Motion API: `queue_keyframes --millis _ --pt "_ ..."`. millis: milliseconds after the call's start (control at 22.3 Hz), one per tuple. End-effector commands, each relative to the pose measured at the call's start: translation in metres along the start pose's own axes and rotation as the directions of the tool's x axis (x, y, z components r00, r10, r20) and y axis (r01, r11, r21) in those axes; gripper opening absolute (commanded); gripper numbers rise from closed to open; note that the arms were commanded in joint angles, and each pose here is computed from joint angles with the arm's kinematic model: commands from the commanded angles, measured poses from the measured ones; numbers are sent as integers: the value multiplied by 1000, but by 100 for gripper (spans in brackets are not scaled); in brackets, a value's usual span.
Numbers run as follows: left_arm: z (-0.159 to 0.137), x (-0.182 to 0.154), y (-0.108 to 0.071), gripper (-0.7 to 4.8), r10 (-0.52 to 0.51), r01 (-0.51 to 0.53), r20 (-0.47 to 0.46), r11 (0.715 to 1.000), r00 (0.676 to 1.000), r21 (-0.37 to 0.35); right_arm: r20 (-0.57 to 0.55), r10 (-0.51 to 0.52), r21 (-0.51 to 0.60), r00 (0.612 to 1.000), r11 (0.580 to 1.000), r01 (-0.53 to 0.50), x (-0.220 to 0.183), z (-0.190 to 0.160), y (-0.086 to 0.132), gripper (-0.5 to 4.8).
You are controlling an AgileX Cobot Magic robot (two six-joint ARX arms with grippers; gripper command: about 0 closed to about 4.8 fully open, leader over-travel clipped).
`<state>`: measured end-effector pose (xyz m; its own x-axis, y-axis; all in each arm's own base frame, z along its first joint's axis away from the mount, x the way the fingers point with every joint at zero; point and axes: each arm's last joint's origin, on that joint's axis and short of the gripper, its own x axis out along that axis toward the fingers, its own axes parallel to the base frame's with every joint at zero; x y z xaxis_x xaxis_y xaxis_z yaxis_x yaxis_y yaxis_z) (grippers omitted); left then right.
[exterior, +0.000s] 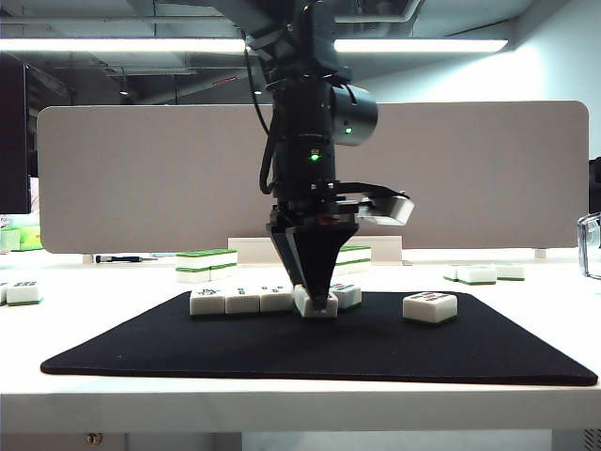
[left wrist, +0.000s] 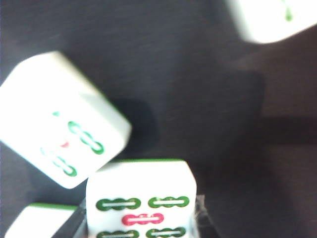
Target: Align six mahjong tiles in a row on the table.
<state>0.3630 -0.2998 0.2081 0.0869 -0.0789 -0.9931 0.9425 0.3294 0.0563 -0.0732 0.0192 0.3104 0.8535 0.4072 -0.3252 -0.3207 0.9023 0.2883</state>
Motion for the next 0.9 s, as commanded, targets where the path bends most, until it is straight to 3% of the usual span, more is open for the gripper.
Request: queue_keyframes --millis 45,224,403,897 --pt "0 -5 4 142 27 -27 32 1000 999 -5 29 2 -18 1000 1000 -1 -2 0 1 -1" --pt "3 -6 11 142 58 -57 78 998 995 -15 29 2 -18 1000 1000 -2 -2 0 1 -1" --pt "0 -6 14 142 57 -59 73 998 996 22 28 3 -18 1000 1000 -3 -2 0 1 -1" --pt "-7 -5 25 145 64 -64 67 998 996 -5 29 2 -18 1000 1000 -2 -2 0 1 -1"
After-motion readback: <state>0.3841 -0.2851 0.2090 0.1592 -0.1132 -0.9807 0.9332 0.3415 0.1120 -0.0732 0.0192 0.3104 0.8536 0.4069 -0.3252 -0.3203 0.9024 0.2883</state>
